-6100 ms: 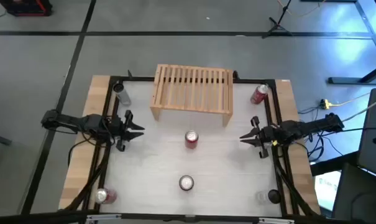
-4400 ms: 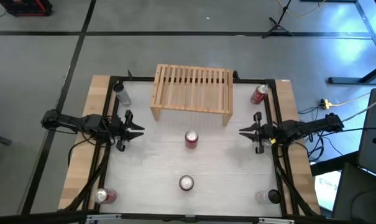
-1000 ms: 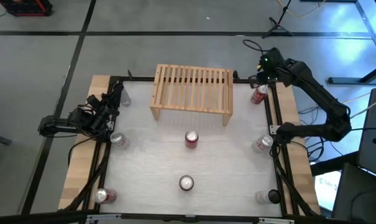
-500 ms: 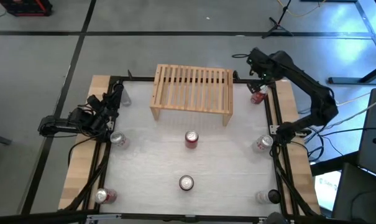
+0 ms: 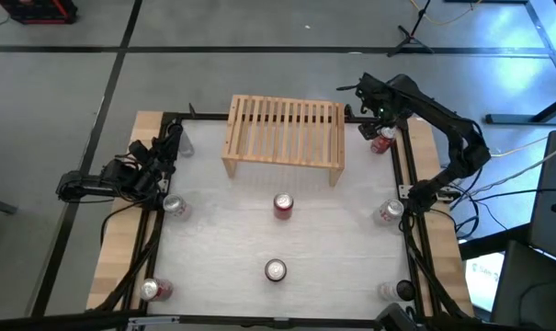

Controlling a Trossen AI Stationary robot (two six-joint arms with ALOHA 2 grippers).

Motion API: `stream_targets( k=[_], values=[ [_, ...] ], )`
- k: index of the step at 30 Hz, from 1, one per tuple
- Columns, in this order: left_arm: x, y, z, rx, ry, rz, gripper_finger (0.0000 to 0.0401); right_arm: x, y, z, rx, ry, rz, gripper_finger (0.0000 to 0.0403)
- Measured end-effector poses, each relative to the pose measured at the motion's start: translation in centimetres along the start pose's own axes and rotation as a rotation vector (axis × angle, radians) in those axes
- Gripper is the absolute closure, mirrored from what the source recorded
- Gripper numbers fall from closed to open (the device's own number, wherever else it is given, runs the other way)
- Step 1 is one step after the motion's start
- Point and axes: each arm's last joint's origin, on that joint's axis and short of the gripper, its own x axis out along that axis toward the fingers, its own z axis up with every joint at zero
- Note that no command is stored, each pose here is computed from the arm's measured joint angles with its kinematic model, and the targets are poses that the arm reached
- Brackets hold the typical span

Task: Place canned beverage on shelf
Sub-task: Put the top red and white soda can on the shelf

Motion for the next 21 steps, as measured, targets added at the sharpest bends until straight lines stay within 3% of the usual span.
stream_targets(
  k=[7, 21],
  values=[
    [0.0, 0.0, 0.0, -0.001, 0.0, 0.0, 0.0307, 1.9, 0.5, 1.1, -0.014, 0.089, -0.13, 0.0004],
    [0.0, 0.0, 0.0, 0.001, 0.0, 0.0, 0.0307, 4.4, 1.6, 2.7, -0.048, 0.16, -0.164, 0.0004]
  ],
)
